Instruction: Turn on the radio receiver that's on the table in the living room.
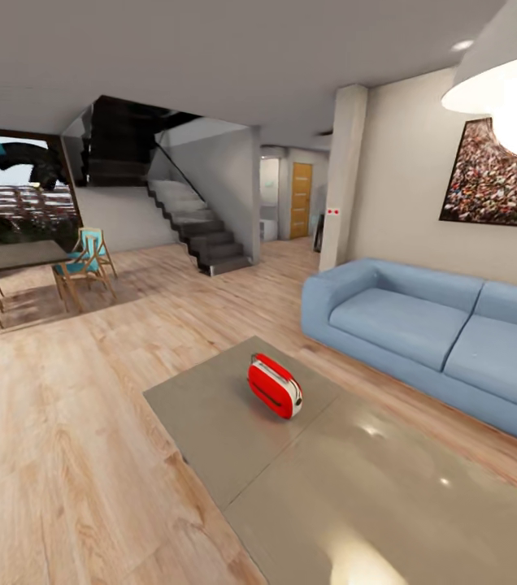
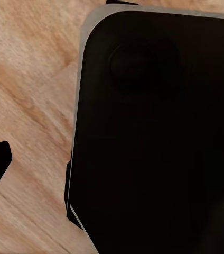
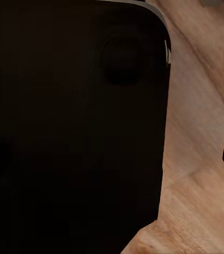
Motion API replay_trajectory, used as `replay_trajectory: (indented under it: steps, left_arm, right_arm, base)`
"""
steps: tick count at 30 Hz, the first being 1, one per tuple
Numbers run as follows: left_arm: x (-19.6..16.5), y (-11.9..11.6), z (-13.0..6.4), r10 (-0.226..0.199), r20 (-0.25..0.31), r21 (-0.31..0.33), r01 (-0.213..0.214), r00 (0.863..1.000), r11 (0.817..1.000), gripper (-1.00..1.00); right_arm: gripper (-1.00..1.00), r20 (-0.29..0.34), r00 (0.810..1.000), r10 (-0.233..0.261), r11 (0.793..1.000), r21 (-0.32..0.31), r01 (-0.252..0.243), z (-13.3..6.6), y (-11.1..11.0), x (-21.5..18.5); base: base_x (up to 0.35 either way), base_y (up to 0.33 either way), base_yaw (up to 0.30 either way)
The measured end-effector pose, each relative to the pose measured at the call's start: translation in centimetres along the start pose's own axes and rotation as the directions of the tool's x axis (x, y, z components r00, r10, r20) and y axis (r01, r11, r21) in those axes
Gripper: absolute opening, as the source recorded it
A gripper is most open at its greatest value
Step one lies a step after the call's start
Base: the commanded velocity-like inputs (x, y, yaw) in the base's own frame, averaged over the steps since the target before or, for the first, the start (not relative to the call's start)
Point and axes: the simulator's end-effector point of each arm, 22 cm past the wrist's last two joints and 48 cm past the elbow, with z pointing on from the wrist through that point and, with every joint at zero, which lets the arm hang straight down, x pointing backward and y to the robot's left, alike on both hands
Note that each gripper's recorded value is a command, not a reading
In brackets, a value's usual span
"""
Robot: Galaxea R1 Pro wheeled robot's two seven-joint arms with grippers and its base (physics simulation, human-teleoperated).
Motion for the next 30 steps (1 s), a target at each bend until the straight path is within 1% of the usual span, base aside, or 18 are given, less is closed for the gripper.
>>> replay_trajectory:
  steps: [16,18,20,24,30]
  left_arm:
    - [-0.01,0.12,0.00,-0.001,0.000,-0.002,0.001,1.000,1.000,1.00]
    - [0.00,0.13,0.00,-0.008,0.000,-0.002,0.008,1.000,1.000,1.00]
    - [-0.03,0.21,0.00,-0.020,0.001,-0.003,0.020,1.000,1.000,1.00]
    - [-0.06,0.19,0.00,-0.029,0.003,-0.003,0.029,1.000,1.000,1.00]
    - [-0.08,0.18,0.00,-0.033,0.004,-0.003,0.033,0.999,0.999,1.00]
  right_arm:
    - [1.00,0.000,1.000,0.000,1.000,-0.002,0.000,0.00,0.04,0.01]
    - [1.00,0.000,1.000,0.000,1.000,-0.002,0.000,0.00,0.05,0.01]
    - [1.00,-0.001,1.000,0.000,1.000,-0.003,0.000,0.00,0.06,0.02]
    - [1.00,-0.001,1.000,0.000,1.000,-0.003,0.000,0.00,0.06,0.02]
    - [1.00,-0.001,1.000,0.000,1.000,-0.003,0.000,0.00,0.06,0.03]
  base:
    - [0.295,0.140,0.274]
    - [0.302,0.140,0.265]
    - [0.304,0.140,0.160]
    - [0.253,0.098,0.062]
    - [0.062,0.018,0.011]
